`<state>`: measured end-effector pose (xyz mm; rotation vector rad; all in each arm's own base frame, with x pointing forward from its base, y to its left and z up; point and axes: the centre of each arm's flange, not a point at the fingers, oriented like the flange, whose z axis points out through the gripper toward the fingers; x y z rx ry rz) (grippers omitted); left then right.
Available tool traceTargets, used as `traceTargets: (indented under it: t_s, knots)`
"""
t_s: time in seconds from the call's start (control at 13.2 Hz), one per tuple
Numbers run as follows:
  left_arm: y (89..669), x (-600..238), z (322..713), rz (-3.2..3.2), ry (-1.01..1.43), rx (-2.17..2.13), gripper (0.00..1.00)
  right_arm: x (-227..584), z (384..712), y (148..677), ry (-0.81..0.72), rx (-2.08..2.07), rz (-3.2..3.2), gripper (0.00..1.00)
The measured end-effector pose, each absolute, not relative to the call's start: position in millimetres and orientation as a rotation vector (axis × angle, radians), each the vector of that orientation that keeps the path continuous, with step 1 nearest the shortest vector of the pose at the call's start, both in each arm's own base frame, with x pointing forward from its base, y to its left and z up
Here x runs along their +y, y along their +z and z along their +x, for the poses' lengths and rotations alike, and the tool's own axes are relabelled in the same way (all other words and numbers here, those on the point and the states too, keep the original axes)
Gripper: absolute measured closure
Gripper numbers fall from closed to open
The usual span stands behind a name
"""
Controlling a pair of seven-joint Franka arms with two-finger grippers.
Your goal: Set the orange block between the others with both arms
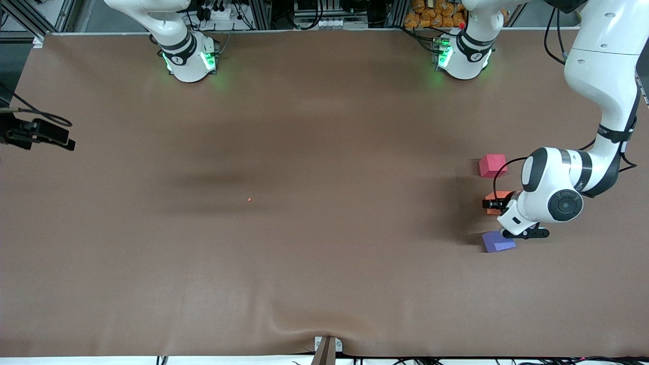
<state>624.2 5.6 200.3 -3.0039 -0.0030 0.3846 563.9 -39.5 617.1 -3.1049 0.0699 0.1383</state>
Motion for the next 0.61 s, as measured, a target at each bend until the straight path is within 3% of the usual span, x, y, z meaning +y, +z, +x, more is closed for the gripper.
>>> traceTargets:
  t_s: [0.61]
  knots:
    - [364, 3, 639, -2.985, 0.051, -0.042, 0.0, -39, 558, 618, 0.122, 0.056, -3.166, 0.0]
